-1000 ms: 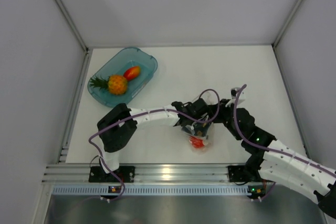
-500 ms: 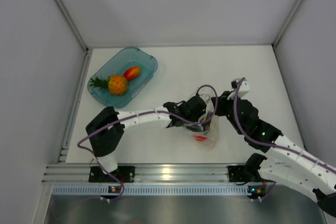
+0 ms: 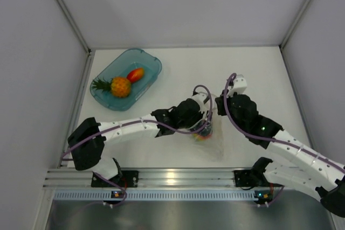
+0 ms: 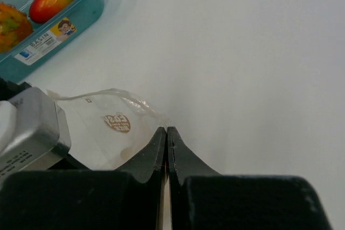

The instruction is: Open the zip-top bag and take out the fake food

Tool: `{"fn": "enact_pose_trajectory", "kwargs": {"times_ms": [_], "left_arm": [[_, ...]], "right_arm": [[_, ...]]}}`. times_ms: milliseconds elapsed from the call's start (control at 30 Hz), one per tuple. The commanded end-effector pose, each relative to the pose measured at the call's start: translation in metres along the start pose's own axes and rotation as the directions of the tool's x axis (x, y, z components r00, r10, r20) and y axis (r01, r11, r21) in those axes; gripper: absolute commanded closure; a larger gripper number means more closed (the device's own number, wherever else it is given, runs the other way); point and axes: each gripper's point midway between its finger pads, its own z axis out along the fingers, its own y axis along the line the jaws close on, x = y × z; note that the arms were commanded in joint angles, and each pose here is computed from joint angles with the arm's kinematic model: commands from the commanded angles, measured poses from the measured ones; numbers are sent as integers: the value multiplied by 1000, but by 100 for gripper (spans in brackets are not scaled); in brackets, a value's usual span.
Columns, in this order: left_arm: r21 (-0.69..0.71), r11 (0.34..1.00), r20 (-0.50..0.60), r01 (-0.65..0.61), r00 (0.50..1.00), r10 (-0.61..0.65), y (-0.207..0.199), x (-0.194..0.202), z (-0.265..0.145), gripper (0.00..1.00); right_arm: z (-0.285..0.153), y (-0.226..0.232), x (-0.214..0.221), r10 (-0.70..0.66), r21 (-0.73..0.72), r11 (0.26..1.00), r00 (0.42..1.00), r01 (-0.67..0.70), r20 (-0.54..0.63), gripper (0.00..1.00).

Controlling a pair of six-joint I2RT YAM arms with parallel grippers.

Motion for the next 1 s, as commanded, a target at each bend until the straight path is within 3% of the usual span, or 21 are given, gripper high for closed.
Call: {"fn": "enact_pose_trajectory", "kwargs": {"times_ms": [0,300,600,967], "left_arm": [[53,997,214,-55,976,42,-20,-52,-19,100],[-111,990,294,-82,949,111,3,-77,-11,100],[-159,983,255,-88,959,127,12,-71,7,100],[-21,999,307,-26,951,31,-23,-95,-19,100]], "right_arm": [[-1,18,-17,-10,-101,995,1000,13,26,100],[-19,33,-27,27,-215,976,998,-15,56,100],[-36,35,-37,40,-257,966,996,-18,81,100],[-25,31,-14,50,-234,971,998,-40,37,100]]}}
